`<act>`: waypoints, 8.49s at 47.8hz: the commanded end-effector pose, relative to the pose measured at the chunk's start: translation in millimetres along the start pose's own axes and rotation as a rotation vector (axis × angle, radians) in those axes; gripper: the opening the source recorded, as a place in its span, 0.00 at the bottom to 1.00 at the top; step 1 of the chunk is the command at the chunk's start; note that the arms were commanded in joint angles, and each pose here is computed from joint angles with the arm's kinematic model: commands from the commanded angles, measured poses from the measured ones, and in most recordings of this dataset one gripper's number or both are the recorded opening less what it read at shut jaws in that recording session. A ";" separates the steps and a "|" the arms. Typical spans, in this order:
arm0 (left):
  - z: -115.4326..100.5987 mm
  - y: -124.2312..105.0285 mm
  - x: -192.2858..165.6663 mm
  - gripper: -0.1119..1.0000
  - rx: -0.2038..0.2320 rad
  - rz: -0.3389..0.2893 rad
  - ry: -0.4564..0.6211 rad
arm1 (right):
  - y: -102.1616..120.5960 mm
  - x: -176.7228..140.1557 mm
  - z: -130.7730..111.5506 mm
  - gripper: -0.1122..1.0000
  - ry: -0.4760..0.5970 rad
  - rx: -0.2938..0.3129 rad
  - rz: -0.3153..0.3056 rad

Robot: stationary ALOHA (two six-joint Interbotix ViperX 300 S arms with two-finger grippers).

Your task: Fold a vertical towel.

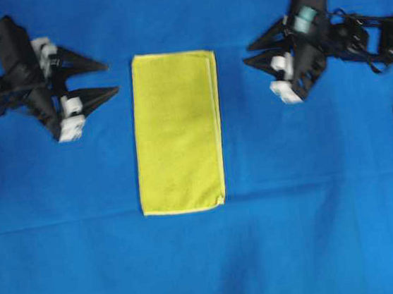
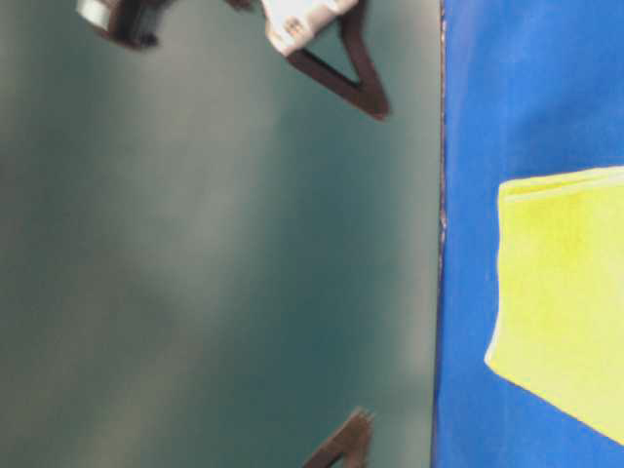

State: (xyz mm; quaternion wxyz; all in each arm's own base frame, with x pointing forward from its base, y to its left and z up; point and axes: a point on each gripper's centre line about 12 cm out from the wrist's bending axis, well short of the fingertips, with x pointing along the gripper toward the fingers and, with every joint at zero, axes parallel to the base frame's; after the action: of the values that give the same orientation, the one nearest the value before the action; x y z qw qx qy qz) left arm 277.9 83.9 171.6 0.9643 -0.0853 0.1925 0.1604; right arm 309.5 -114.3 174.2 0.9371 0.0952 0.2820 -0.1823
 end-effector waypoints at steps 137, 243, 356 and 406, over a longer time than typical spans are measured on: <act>13.6 58.6 77.4 0.15 0.134 0.150 0.007 | -50.8 56.6 32.3 0.14 -0.075 -0.014 -0.100; -65.0 -132.6 46.9 0.79 0.149 -0.341 0.200 | 138.6 21.2 -57.6 0.60 0.143 -0.191 0.318; 4.2 -39.0 -192.8 0.69 0.153 -0.357 -0.250 | 32.4 -208.6 -45.3 0.59 -0.385 -0.107 0.283; 3.9 -39.0 -192.5 0.69 0.157 -0.356 -0.248 | 32.5 -206.7 -46.8 0.59 -0.374 -0.107 0.282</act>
State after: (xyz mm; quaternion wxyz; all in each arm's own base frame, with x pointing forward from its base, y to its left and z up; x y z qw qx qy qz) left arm 123.5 -5.6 251.6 0.9970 -0.0236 0.0709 -0.0211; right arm 137.1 -11.5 250.1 0.9926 0.0470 0.1013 -0.0481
